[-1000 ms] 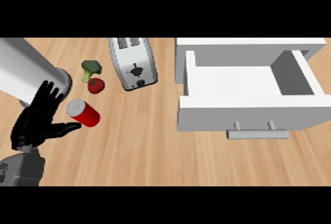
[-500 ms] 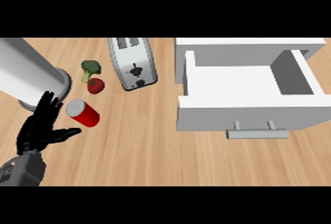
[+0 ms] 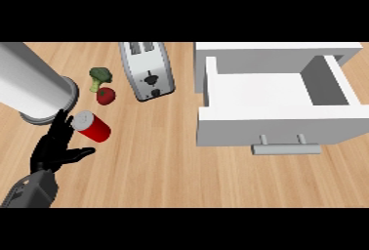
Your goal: Pick up the can, place it into the drawer and close the drawer
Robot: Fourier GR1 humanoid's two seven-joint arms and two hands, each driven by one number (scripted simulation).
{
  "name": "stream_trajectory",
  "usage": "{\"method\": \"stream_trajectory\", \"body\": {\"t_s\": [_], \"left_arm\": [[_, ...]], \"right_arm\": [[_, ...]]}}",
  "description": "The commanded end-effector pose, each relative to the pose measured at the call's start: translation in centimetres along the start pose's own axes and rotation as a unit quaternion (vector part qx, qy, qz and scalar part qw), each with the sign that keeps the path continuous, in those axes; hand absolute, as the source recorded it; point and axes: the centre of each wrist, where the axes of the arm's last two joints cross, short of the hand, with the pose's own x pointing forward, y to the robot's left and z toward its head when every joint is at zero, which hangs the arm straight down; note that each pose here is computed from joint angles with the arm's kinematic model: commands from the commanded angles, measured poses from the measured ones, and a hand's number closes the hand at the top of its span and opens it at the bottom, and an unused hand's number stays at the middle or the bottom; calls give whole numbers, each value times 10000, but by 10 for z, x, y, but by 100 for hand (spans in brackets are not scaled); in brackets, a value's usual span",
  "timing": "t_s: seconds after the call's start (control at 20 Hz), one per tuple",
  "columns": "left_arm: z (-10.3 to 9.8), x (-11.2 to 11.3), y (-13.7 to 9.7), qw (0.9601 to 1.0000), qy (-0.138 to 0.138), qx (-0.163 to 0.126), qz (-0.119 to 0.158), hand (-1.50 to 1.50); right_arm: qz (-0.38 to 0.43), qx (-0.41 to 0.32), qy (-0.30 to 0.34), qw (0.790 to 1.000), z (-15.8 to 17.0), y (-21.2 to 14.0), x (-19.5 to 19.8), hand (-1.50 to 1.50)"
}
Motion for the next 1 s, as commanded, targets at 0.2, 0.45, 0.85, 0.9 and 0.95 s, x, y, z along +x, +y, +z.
{"method": "stream_trajectory", "body": {"t_s": [0.2, 0.45, 0.85, 0.9, 0.95], "left_arm": [[-8, -12, -16, 9998, -76, -63, 150, -150], [-5, -19, -8, 9992, 39, -64, 399, -150], [-39, 9, -37, 9940, 255, -559, 907, 150], [-30, -11, -52, 9931, 202, -719, 907, 150], [-33, 8, -22, 9936, 102, -724, 866, 150]], "right_arm": [[-96, 12, -18, 10000, 7, 4, -4, -150], [-21, 48, 58, 10000, 21, 7, 16, -150], [-73, 87, 93, 9999, 22, 5, 14, -150], [-123, 55, 198, 9997, 29, -11, -5, -150], [-75, 95, 27, 9999, 13, 23, 16, -150]]}}
